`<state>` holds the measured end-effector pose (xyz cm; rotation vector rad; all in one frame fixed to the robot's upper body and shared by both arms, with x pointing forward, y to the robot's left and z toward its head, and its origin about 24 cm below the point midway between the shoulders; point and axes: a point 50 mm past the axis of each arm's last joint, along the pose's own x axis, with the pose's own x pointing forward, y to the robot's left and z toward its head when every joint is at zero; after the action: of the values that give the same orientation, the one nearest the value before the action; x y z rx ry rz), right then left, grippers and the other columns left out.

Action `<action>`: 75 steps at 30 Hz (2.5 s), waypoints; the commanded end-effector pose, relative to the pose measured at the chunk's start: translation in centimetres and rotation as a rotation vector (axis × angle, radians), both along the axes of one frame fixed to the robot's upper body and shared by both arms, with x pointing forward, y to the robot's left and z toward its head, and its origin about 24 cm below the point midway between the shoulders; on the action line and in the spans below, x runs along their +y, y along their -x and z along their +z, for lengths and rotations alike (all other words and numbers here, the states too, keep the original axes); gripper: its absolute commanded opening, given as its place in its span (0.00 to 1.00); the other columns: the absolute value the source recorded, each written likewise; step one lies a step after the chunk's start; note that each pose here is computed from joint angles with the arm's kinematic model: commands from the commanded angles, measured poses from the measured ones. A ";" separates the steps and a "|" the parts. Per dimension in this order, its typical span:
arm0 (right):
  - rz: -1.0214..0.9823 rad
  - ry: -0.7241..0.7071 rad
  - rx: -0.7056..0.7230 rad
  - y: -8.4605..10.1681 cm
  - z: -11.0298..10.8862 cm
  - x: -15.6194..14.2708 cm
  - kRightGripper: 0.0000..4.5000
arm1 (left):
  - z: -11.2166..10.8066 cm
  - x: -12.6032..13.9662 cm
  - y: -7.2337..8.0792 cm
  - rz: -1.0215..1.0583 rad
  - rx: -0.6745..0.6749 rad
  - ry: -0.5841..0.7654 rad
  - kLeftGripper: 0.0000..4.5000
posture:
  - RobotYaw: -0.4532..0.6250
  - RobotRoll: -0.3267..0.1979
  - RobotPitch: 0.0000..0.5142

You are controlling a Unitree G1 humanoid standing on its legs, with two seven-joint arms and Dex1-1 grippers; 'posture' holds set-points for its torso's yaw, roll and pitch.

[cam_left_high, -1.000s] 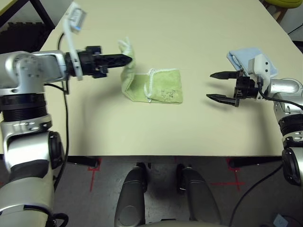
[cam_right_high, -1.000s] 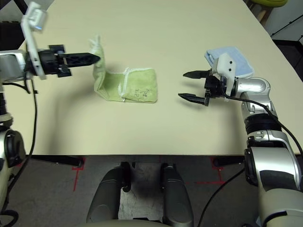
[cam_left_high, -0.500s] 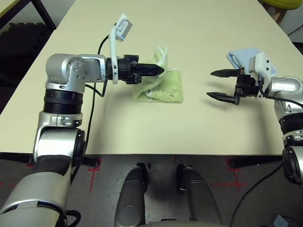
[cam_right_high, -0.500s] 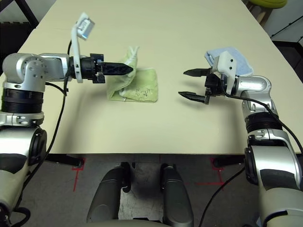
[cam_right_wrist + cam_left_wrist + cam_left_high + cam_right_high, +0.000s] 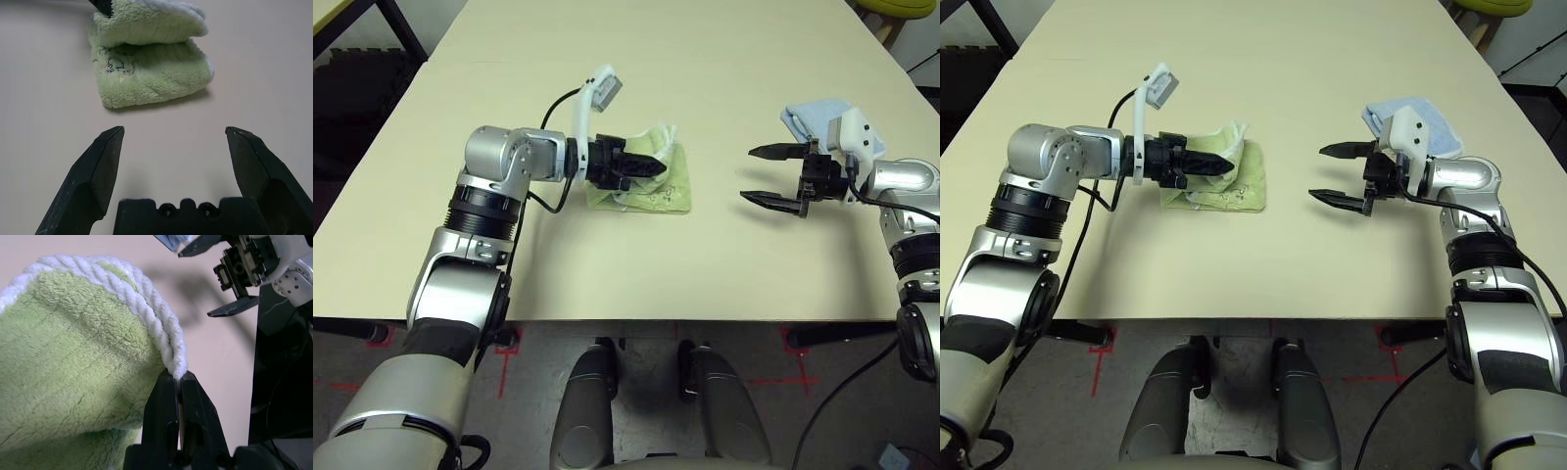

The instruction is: Fold the towel and set it aside.

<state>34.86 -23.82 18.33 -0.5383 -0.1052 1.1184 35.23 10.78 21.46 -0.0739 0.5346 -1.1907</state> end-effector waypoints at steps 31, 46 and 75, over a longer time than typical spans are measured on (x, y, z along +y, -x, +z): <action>0.058 -0.163 0.108 -1.2 -0.8 3.4 1.00 | 0.4 8.1 0.4 -0.292 -0.375 0.085 0.99 | 0.43 0.62 0.38; 0.094 -0.152 0.122 -0.6 -1.0 3.5 0.00 | -0.9 9.0 -0.3 -0.326 -0.551 -0.034 1.00 | 0.42 0.62 0.37; 0.094 -0.189 0.108 -0.7 -0.4 4.2 0.00 | -0.7 9.9 -1.4 -0.198 -0.637 -0.008 0.80 | 0.42 0.62 0.38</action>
<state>35.52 -19.71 17.47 -0.3217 -0.1174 1.2159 36.60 20.71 20.55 0.3631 -0.0098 -1.3155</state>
